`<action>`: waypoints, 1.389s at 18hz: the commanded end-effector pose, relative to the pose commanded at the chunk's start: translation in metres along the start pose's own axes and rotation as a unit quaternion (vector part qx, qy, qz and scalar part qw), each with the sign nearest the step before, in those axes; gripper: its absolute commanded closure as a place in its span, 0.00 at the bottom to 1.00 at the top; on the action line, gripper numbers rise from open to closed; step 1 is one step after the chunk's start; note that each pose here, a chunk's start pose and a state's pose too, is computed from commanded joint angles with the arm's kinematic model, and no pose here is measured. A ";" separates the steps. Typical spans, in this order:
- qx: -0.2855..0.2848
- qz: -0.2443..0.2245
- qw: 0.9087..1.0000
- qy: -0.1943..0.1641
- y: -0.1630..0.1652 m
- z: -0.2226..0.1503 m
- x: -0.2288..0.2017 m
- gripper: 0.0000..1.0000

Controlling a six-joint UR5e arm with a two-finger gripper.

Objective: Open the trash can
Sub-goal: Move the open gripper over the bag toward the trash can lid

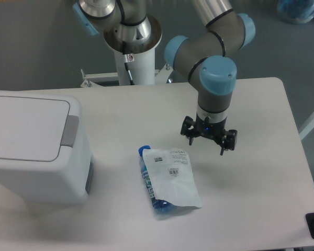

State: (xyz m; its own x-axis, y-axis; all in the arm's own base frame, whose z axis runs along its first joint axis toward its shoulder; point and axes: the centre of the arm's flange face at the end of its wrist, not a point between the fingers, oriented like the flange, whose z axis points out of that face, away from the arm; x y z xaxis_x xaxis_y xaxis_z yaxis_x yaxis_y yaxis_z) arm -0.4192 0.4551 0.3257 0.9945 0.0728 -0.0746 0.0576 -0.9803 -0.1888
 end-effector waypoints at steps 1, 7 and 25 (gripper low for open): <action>0.024 0.005 1.000 0.010 -0.010 -0.008 0.010 0.00; 0.118 -0.041 0.992 0.024 -0.076 -0.095 0.036 0.00; 0.167 -0.158 0.959 0.167 -0.111 -0.176 0.126 0.00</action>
State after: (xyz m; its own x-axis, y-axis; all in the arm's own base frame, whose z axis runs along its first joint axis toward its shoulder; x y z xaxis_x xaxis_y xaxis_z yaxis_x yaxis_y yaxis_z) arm -0.2849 0.5409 0.5098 0.9081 0.2388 0.3440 0.3841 -0.8021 -0.4572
